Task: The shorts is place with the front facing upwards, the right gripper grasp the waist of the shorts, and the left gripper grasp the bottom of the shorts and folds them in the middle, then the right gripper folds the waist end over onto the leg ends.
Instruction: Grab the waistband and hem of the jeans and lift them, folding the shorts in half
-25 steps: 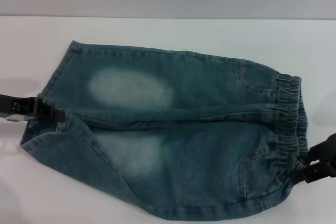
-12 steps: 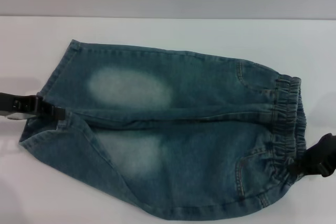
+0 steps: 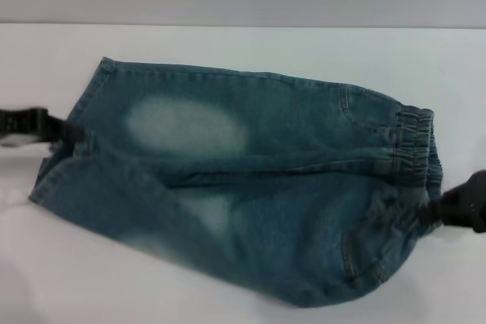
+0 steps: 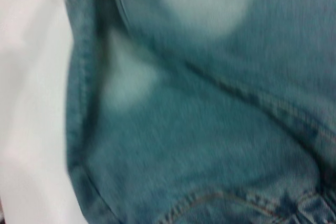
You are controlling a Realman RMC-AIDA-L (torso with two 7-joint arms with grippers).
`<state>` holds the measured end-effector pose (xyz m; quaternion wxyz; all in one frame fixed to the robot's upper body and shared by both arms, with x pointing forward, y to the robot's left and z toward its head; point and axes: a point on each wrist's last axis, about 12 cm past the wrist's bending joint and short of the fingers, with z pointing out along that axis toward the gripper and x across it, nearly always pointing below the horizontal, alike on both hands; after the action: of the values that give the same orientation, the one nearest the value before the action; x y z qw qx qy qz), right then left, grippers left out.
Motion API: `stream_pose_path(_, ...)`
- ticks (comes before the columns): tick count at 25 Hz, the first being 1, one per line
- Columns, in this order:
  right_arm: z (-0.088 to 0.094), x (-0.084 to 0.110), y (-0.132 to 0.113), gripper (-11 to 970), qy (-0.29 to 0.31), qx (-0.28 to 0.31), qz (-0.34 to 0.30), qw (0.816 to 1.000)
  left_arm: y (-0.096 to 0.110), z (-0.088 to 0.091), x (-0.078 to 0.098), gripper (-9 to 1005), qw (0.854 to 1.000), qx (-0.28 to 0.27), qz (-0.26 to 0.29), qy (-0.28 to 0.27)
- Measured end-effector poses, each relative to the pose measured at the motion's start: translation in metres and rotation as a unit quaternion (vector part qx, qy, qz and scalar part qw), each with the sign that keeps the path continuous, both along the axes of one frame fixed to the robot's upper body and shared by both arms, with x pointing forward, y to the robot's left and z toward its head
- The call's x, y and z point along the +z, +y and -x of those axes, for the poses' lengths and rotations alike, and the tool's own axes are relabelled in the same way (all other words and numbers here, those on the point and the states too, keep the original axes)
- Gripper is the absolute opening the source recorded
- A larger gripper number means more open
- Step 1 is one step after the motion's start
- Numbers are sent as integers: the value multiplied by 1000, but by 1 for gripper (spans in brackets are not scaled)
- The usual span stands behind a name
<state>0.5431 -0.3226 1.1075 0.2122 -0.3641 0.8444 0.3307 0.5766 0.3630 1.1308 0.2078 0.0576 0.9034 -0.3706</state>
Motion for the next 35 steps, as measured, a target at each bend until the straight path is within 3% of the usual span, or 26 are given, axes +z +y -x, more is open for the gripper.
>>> stream_pose_path(7, 14, 7, -19, 4, -56, -45, -80, 994, 7, -12, 16, 10, 997, 40, 14, -62)
stream_pose_path(13, 19, 6, -19, 5, -70, -66, -136, 986, 8, -29, 20, 10, 991, 90, 5, -100)
stream_pose_path(22, 9, -6, -17, 6, -113, -172, -202, 957, 2, -50, 25, 10, 979, 141, -28, -144)
stream_pose_path(35, -6, -35, -13, 8, -101, -262, -177, 943, -18, -70, 19, 10, 968, 154, -90, -177)
